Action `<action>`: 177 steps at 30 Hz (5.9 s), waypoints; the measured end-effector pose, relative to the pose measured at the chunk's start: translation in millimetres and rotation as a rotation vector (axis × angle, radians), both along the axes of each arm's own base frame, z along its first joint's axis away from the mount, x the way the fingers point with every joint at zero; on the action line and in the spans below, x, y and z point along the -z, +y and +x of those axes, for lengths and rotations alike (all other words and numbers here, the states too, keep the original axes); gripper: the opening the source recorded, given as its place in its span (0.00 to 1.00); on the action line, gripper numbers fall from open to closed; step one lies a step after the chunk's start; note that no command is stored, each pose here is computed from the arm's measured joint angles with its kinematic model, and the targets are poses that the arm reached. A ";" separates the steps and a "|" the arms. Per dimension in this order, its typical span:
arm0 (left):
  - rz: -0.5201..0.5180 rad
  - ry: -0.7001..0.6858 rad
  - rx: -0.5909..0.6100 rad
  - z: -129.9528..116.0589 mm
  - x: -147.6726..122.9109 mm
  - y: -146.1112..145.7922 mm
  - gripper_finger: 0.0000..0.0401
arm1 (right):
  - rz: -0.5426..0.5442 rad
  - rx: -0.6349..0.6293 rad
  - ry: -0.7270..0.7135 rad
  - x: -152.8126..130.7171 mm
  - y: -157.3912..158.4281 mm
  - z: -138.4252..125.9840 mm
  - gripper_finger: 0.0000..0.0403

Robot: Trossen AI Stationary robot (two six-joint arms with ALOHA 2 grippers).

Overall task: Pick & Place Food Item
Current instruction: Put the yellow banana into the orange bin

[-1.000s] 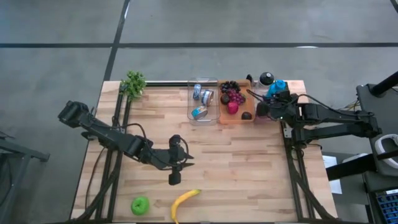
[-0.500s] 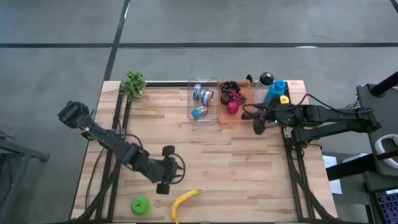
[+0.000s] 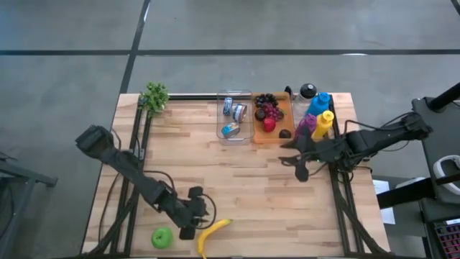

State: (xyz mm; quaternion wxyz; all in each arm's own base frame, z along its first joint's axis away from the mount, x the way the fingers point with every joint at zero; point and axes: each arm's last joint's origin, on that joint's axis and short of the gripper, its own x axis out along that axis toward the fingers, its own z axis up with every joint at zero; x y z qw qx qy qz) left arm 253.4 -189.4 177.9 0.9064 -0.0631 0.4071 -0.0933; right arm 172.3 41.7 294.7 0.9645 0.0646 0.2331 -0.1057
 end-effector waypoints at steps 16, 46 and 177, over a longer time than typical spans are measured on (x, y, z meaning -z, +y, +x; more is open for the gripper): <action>-0.011 0.035 0.221 17.5 42.4 -36.8 0.29 | 0.007 -0.082 -0.010 4.3 21.0 13.1 0.49; 0.429 -0.153 0.220 98.1 38.4 90.2 0.29 | -0.035 -0.105 -0.019 2.9 21.2 13.2 0.48; 0.450 -0.389 -0.099 12.5 -99.2 16.8 0.29 | -0.213 0.592 -0.016 22.0 -23.8 70.8 0.16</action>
